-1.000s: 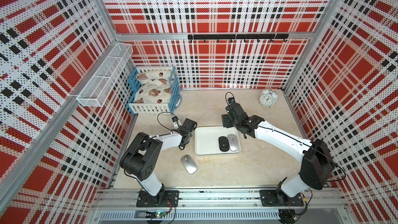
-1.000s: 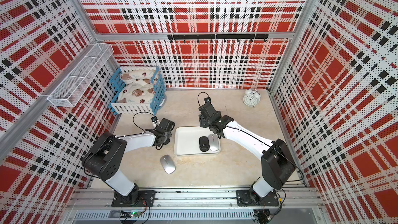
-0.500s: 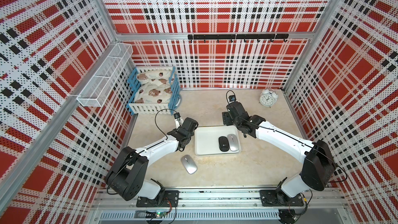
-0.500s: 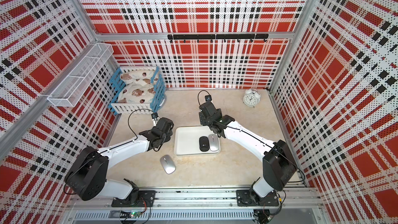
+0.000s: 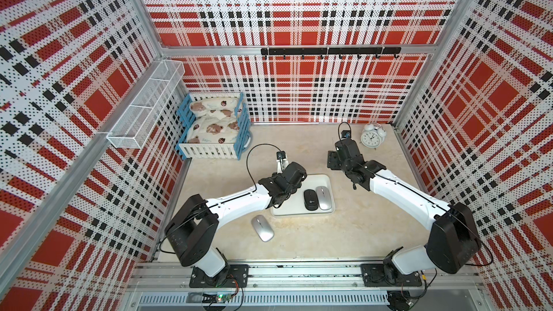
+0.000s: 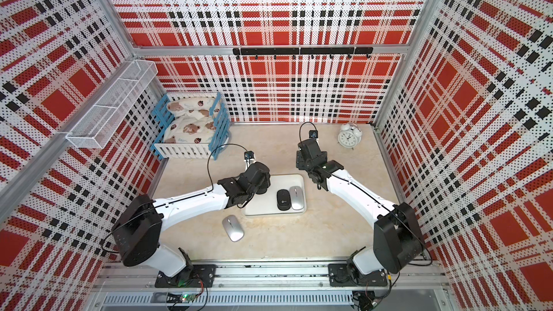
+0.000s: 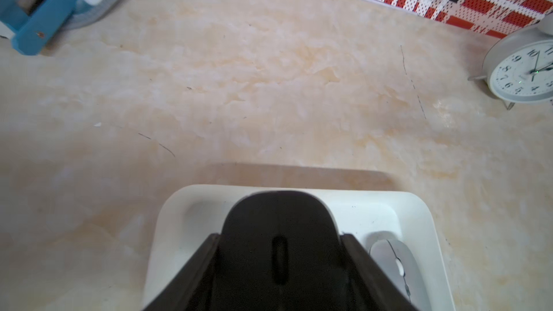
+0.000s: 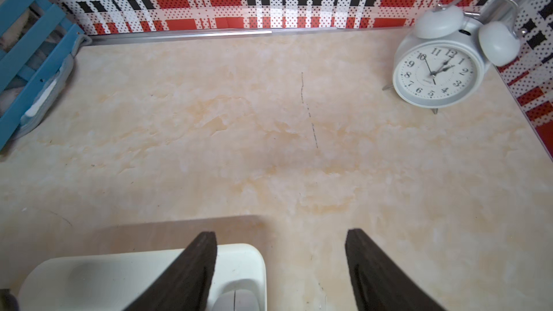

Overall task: Put the mouse in the storage box
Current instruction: Place the mouse in the storage box, then pick up the mouse from the center of the board.

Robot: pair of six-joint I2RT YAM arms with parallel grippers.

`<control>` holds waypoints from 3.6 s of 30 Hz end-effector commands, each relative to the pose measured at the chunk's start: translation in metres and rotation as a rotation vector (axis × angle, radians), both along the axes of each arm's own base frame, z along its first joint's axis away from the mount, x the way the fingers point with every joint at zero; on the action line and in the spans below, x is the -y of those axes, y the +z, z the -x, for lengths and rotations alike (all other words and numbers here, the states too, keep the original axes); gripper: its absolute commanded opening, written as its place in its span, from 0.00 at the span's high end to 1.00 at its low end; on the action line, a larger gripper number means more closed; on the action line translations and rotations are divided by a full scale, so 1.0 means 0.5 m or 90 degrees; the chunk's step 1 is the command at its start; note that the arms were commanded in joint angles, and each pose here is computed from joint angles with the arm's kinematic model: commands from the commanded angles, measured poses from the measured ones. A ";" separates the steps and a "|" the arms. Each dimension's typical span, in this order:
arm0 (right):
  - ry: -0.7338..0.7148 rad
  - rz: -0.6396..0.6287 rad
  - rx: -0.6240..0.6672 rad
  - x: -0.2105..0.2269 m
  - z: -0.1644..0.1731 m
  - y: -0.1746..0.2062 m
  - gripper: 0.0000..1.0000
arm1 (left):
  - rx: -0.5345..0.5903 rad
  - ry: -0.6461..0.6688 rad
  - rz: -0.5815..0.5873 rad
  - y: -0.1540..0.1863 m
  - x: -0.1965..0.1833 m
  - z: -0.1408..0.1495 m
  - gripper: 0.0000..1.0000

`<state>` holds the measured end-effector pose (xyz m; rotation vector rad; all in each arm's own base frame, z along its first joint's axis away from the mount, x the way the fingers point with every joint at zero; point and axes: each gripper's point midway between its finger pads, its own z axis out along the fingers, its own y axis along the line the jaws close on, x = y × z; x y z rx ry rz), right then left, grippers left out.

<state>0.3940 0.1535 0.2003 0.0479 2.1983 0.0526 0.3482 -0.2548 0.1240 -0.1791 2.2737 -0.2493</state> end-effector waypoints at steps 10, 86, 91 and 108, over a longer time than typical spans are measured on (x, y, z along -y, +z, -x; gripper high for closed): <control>0.002 -0.040 0.015 0.023 0.031 -0.004 0.25 | -0.035 -0.055 0.023 -0.090 0.073 -0.033 0.53; 0.240 0.033 0.010 -0.125 0.019 -0.039 0.24 | -0.095 0.190 0.105 0.004 -0.213 0.178 0.17; 0.230 0.050 -0.011 -0.126 0.009 -0.061 0.24 | -0.170 0.214 0.141 -0.077 -0.221 0.227 0.12; 0.196 0.079 -0.015 -0.103 0.004 -0.069 0.24 | -0.283 0.232 0.113 -0.185 -0.220 0.321 0.15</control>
